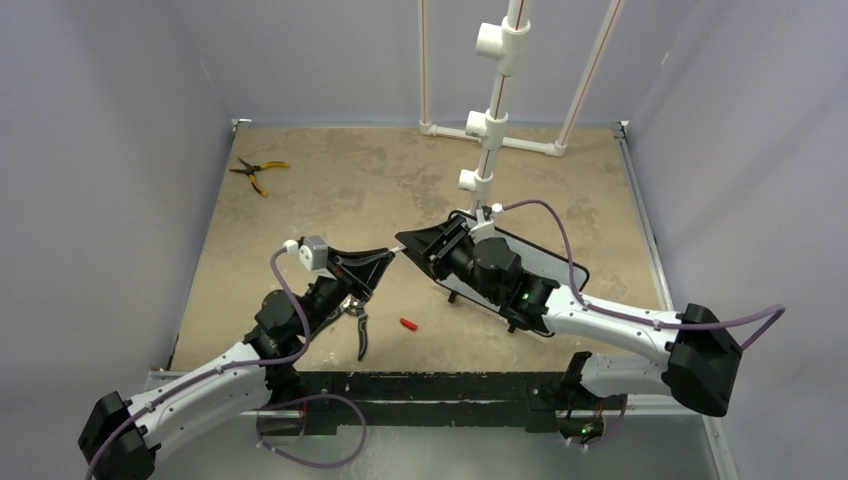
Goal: Write a sentence on the whiteboard
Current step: Pass from the left arm to the right
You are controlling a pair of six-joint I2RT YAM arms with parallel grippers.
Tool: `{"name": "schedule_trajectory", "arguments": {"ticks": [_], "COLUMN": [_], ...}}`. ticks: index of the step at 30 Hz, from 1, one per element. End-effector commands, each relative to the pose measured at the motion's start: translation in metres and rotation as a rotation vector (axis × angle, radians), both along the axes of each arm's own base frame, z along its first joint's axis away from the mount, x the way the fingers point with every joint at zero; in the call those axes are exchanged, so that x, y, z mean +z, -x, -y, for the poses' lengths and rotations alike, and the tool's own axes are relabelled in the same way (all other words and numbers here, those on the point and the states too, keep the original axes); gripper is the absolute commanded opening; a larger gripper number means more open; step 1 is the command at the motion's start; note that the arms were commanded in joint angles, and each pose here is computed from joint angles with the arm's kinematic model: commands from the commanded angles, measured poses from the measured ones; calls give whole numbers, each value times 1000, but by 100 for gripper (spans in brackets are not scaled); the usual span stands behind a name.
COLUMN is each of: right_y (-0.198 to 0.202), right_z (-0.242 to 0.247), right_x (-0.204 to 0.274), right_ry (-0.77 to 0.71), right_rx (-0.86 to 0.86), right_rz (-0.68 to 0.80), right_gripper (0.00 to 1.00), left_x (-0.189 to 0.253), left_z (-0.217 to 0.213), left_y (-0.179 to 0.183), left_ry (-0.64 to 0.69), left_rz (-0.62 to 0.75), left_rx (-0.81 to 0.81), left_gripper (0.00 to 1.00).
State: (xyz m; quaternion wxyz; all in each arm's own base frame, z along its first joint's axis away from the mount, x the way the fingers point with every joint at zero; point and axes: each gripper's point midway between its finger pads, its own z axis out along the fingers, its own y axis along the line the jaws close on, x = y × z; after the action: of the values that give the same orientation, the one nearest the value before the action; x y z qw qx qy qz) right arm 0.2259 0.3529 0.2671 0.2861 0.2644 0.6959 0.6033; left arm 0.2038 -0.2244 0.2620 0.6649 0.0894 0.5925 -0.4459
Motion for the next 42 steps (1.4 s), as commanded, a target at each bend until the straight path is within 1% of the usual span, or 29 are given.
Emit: {"name": "schedule_trajectory", "arguments": {"ticks": [1,4,7,10,11,12,13,15,18,19,20,21,24,25,27,30,33,35,36,39,42], "right_y": [-10,-12,-14,-13,-13,-12,-12,-10,-9,-9,-9,-10,-11,-12,-12,-16,-18,-18,-17,-13,-9], "right_z": [-2,-2,-4,-6,-6,-5,-4,-1,6,8,11,14,20,22,25,28,29,30,30,33,35], "right_x": [23,23,24,26,27,27,28,30,34,35,36,36,35,36,39,39,45,49,51,59,70], "right_ry": [-43,-38,-41,-44,-49,-54,-61,-78,-99,-97,-92,-79,-32,-14,32,123,205,259,280,311,327], "right_rx": [-56,-64,-66,-59,-57,-55,-55,-57,-71,-78,-86,-98,-119,-122,-128,-140,-138,-128,-123,-109,-94], "right_rz": [1,1,4,11,14,16,18,22,34,40,52,65,89,113,165,228,304,362,387,457,533], "right_gripper": [49,43,37,25,16,10,6,0,0,0,0,0,0,0,0,0,0,0,0,0,0], "left_x": [4,2,-1,-5,-6,-8,-11,-17,-24,-24,-22,-19,-14,-12,-11,4,19,23,18,14,15], "left_z": [3,5,12,19,22,24,25,28,29,30,30,30,32,31,28,27,28,29,29,28,29], "left_y": [5,7,12,17,19,20,20,21,24,26,30,34,43,45,45,55,59,55,52,41,33], "left_ry": [-19,-39,-78,-118,-134,-149,-164,-194,-219,-213,-198,-186,-163,-163,-171,-153,-151,-175,-206,-257,-281], "left_rz": [67,80,99,104,104,99,89,64,6,-13,-27,-40,-94,-114,-162,-175,-194,-217,-244,-274,-273], "left_rx": [-25,-37,-84,-132,-150,-162,-167,-182,-207,-217,-234,-251,-297,-301,-291,-329,-349,-338,-324,-271,-241], "left_gripper": [0,0,0,0,0,0,0,7,24,33,37,41,59,63,66,71,72,73,73,74,74]}}
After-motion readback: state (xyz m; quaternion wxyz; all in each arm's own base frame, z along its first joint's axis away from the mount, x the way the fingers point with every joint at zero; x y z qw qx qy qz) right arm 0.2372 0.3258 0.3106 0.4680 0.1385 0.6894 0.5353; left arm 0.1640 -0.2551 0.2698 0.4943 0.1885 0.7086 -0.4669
